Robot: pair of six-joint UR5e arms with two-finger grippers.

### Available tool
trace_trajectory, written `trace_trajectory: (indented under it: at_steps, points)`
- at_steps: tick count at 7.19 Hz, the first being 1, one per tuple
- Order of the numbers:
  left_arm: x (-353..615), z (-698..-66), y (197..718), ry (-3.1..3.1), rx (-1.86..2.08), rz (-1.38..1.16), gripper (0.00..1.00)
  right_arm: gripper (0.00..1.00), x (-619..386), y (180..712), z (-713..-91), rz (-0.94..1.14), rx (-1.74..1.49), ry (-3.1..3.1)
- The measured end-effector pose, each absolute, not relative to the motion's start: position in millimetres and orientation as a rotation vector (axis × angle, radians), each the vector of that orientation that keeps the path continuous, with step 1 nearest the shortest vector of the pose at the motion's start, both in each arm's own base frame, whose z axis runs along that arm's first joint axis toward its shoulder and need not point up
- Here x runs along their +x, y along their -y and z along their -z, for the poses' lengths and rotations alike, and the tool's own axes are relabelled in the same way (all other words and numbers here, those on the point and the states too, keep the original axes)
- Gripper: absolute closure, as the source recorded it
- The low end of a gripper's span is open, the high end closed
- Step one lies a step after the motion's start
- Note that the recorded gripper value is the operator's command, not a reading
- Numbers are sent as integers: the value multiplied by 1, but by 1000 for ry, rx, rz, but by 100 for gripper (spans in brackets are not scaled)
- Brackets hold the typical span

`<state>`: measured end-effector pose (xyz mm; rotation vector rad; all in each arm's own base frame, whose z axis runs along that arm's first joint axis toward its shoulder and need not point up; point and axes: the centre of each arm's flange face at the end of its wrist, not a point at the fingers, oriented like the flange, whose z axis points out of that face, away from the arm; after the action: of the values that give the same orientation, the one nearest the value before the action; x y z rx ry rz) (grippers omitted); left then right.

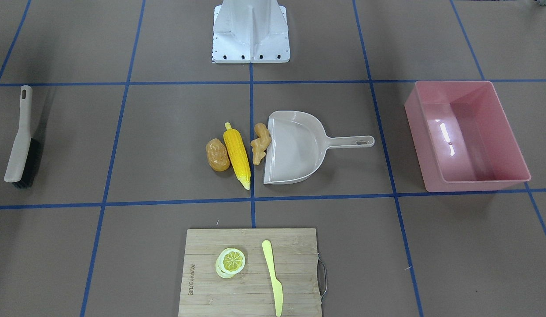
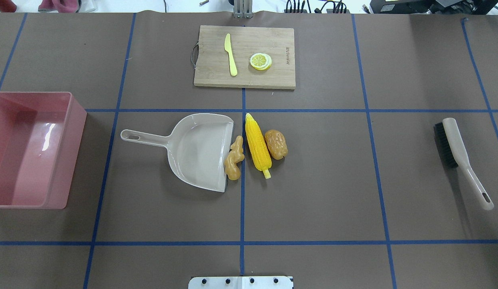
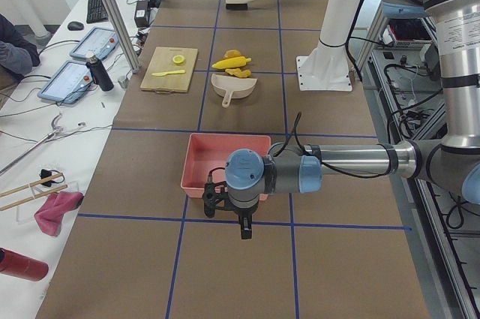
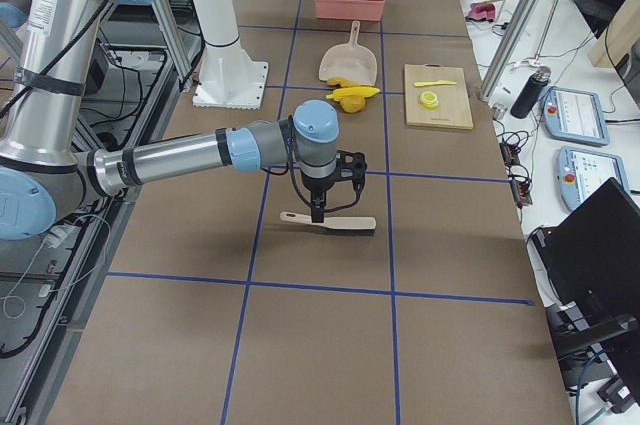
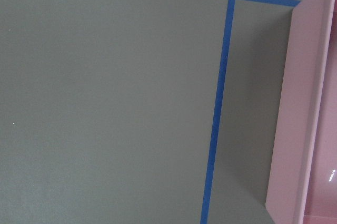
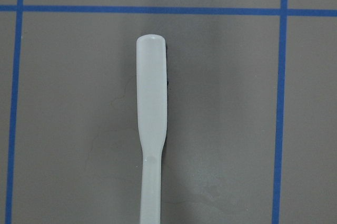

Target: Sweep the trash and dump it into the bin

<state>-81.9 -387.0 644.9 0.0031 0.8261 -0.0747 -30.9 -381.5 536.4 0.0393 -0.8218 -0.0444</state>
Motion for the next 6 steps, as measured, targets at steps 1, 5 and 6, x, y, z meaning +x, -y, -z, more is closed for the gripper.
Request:
trace_trajectory:
  at_steps: [1, 5, 6]
  points:
    - [-79, -626, 398, -824, 64, 27, 2, 0, -46, 378, -556, 91, 48, 817]
    - [24, -530, 466, -823, 415, -511, 2, 0, -124, 377, -576, 95, -23, 816]
    - [75, -496, 475, -842, 507, -665, 2, 0, -142, 374, -578, 103, -31, 802]
